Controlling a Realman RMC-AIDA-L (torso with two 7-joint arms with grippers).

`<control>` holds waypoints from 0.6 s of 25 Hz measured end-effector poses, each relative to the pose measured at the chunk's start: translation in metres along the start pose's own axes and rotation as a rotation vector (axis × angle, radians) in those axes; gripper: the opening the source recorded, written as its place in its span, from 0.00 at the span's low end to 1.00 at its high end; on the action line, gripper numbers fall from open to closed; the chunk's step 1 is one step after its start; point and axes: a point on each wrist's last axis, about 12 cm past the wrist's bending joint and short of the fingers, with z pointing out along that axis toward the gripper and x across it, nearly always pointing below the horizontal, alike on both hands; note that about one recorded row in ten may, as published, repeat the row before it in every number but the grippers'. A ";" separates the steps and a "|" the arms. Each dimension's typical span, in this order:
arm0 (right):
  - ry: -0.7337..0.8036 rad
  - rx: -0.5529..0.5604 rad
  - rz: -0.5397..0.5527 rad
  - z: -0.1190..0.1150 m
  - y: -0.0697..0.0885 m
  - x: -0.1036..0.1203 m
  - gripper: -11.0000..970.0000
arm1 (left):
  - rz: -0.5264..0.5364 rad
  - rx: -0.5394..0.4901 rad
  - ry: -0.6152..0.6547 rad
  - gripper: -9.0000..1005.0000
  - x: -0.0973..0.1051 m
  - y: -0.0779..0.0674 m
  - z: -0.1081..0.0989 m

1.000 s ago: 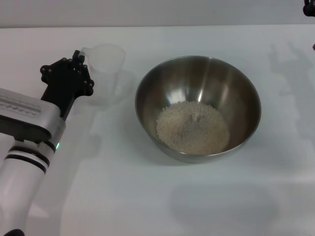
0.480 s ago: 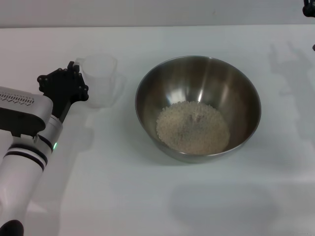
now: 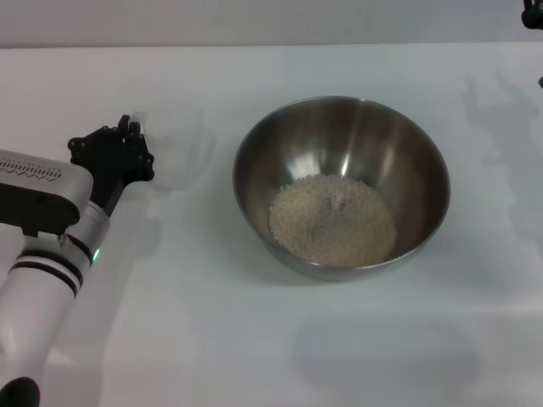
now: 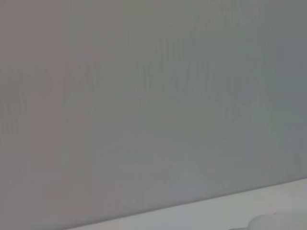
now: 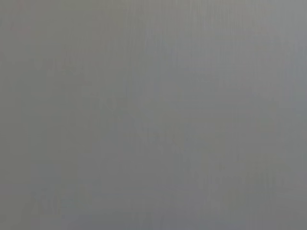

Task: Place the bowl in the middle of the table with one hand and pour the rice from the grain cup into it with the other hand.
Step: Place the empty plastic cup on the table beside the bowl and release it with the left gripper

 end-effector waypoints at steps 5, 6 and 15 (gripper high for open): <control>0.000 0.000 0.000 0.000 0.000 0.000 0.48 | -0.015 0.002 0.012 0.04 0.003 0.002 -0.002; 0.000 0.000 0.000 0.000 0.000 0.000 0.48 | -0.015 0.003 0.014 0.06 0.004 0.002 -0.003; 0.001 0.001 0.000 0.000 0.000 0.000 0.48 | -0.018 -0.010 0.002 0.22 0.009 0.004 -0.014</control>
